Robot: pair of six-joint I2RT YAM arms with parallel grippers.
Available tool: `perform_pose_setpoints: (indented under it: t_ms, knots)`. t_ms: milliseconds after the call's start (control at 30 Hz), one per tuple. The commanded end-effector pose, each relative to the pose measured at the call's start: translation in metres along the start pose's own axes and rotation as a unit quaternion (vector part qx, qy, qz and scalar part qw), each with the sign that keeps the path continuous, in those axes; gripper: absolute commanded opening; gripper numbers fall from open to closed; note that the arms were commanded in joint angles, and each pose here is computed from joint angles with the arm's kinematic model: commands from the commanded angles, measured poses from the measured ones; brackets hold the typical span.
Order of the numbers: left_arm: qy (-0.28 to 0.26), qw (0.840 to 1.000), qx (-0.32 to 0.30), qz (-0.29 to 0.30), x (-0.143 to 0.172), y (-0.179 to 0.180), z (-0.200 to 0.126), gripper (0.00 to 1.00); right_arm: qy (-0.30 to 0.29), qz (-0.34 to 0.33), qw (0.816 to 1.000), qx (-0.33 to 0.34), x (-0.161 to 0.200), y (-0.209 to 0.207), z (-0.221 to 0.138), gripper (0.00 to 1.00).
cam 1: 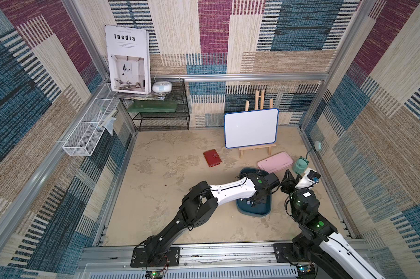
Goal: Put the usb flash drive into the storage box
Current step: Place the USB flash in the storage box.
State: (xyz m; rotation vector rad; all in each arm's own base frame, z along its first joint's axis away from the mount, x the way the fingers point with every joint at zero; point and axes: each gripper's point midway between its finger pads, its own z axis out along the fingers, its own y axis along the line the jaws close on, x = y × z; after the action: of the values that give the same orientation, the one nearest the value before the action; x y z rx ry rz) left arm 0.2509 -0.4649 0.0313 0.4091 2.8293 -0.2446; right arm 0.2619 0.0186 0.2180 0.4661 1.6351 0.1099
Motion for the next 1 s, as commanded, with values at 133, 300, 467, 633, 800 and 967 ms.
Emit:
perform_pose_setpoints:
  t_ms: [133, 300, 467, 633, 800, 967]
  knots:
    - [0.009, 1.0, -0.002, -0.003, 0.003, 0.0, 0.004, 0.13, -0.008, 0.012, 1.0, -0.004, -0.005, 0.002, -0.001, 0.59]
    - [0.014, 1.0, 0.001, -0.002, 0.005, -0.001, 0.004, 0.19, -0.007, 0.011, 1.0, -0.003, -0.004, 0.001, -0.001, 0.59]
    - [0.019, 1.0, 0.008, 0.0, 0.007, -0.004, 0.003, 0.3, -0.006, 0.01, 1.0, -0.004, -0.003, 0.002, 0.0, 0.59]
    - [0.014, 1.0, 0.017, 0.004, 0.005, -0.008, -0.007, 0.32, -0.005, 0.008, 1.0, -0.004, -0.003, 0.002, 0.0, 0.59]
    - [0.003, 1.0, 0.028, 0.007, 0.0, -0.011, -0.023, 0.34, -0.007, 0.01, 1.0, -0.009, -0.004, 0.003, -0.001, 0.59]
    - [-0.028, 0.999, 0.028, 0.011, -0.009, -0.005, -0.052, 0.34, -0.007, 0.006, 1.0, -0.023, -0.006, 0.009, -0.001, 0.58]
